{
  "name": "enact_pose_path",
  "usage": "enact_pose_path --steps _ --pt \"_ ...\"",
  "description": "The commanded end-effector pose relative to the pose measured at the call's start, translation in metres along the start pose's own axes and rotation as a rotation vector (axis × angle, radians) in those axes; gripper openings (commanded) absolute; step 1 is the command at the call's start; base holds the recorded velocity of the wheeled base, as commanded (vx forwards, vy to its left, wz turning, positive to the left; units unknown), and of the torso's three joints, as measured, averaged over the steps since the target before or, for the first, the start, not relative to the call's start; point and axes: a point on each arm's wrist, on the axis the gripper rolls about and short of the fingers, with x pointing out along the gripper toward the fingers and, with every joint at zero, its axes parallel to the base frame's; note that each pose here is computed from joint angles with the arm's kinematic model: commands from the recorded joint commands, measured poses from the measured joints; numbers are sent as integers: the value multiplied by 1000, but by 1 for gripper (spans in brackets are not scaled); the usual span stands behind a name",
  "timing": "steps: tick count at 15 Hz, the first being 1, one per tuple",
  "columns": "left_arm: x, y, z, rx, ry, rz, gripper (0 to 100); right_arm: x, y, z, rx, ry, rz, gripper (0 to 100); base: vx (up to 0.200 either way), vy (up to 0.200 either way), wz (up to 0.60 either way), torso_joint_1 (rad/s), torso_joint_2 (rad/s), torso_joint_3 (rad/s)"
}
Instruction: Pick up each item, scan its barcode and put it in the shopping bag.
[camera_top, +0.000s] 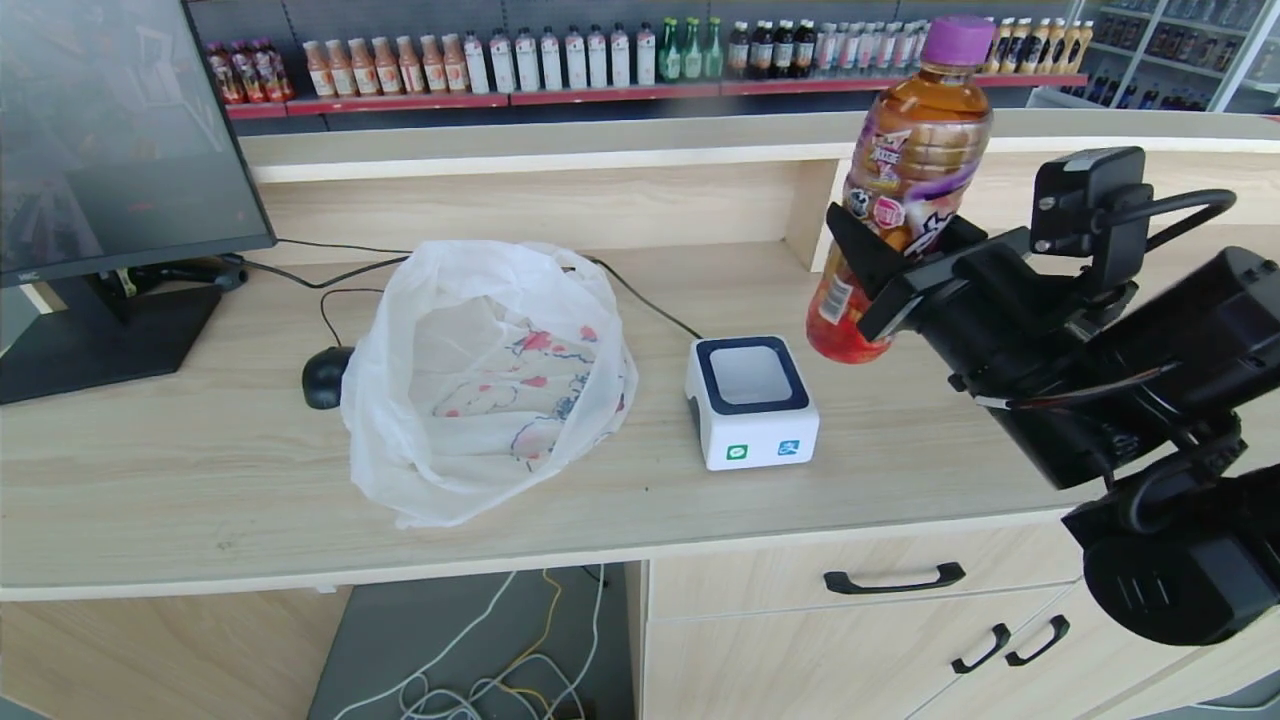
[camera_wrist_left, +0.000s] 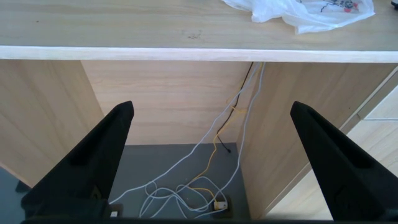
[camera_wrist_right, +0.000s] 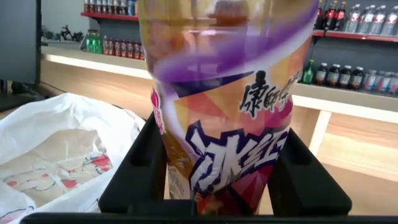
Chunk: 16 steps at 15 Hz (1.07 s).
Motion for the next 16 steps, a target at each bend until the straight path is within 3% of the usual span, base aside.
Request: enact_pose_path --steps 1,5,7,16 --pt "0 0 0 0 -1 0 100 -7 -3 11 21 -6 -32 0 0 0 0 0 0 0" --pt "0 0 0 -5 -1 0 100 -7 -12 12 111 2 -196 0 0 0 0 0 0 0" --pt "0 0 0 -9 -1 0 100 -8 -16 9 107 9 -207 0 0 0 0 0 0 0" --pt "0 0 0 -15 -1 4 100 -4 -16 1 110 20 -209 0 0 200 0 4 2 3"
